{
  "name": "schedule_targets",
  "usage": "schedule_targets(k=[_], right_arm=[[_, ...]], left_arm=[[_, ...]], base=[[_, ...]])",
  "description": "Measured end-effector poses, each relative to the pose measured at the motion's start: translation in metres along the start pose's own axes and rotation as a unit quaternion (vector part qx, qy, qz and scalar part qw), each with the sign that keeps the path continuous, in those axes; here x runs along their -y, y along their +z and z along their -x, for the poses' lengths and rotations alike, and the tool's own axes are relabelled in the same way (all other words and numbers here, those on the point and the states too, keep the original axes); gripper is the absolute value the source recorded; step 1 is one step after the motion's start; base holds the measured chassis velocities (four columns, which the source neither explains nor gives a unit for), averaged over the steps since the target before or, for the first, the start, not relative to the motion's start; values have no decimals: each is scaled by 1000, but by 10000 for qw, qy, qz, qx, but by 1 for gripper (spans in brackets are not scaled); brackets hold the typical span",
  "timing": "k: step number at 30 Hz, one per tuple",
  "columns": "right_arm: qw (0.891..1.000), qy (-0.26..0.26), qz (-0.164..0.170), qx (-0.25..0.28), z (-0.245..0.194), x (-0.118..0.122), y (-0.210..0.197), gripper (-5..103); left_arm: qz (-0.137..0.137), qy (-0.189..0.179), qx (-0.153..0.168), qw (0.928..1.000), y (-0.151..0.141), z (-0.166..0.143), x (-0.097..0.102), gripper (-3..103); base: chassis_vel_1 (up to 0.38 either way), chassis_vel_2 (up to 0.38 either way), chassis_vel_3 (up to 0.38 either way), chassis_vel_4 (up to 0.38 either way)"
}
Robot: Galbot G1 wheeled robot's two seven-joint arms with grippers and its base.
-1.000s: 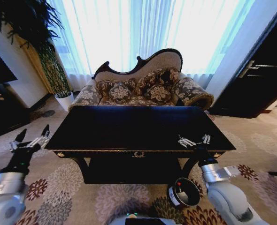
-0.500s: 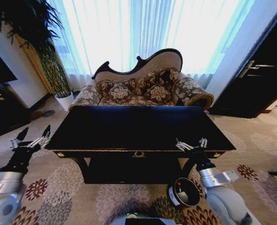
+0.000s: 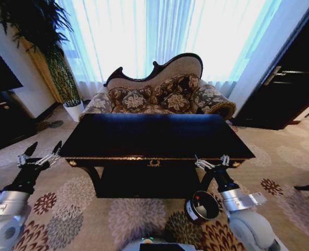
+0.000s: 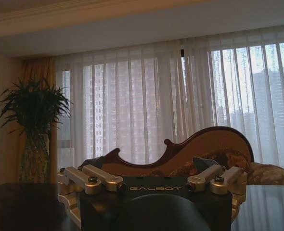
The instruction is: Move to the front of the table and place the trash on the table into the trash bin.
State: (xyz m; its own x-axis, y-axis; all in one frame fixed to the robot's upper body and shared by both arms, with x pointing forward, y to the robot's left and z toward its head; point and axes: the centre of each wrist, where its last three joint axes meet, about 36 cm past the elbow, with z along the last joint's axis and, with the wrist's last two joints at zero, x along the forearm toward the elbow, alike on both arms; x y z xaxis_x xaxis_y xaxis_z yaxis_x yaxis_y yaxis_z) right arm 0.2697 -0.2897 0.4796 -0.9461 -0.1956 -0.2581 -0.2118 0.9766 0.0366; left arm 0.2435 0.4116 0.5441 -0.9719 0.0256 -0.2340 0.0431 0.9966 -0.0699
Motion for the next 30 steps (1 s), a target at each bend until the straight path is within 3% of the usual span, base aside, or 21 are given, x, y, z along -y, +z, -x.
schedule_targets(k=[30], right_arm=[[10000,36,46,-12,0,5,3,100]], left_arm=[[23,109,29,9999,-5,-1,12,100]], base=[[347,-342,-339,339]])
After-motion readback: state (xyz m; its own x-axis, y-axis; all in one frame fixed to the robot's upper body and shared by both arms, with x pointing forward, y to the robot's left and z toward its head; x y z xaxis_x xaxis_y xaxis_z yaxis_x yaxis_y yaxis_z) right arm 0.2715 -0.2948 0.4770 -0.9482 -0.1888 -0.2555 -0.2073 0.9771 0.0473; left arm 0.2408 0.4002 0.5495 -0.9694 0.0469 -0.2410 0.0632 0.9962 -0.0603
